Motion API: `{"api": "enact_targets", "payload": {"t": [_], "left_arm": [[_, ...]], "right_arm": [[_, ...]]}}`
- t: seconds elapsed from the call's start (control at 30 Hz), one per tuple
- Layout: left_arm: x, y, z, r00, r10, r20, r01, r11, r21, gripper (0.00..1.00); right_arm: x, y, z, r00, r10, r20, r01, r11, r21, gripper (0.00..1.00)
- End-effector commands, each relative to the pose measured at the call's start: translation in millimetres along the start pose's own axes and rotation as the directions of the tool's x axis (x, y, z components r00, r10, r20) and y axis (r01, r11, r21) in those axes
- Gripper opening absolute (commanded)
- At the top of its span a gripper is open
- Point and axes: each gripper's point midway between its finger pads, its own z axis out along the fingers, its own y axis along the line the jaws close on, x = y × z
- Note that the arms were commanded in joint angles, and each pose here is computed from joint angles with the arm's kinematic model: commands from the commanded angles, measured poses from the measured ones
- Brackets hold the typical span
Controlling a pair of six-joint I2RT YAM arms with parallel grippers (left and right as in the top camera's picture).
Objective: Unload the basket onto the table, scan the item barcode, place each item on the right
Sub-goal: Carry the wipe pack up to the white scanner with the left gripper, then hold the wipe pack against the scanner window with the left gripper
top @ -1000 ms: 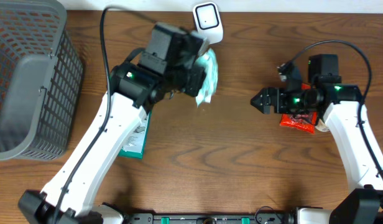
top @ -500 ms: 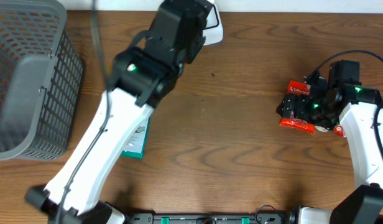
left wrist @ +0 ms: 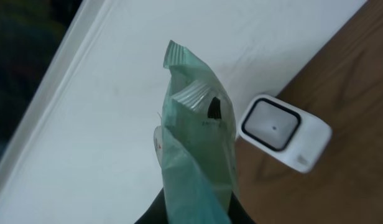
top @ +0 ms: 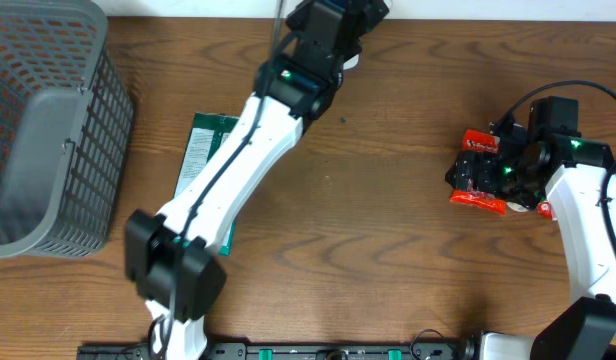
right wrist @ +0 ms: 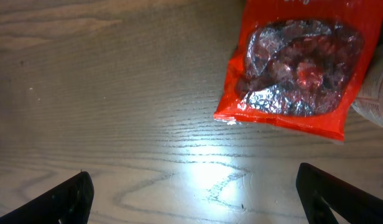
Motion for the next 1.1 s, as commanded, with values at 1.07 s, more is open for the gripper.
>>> {"api": "enact_targets", "payload": {"t": [1.07], "left_arm": [[44.6,-89.3,174.2,0.898,0.224,0.378,-0.237,0.971,-0.012,0.07]], "right_arm": [[-2.2,-1.2,-6.8,1.0,0.007,0.024,-0.007,1.0,0.006,0.99]]}}
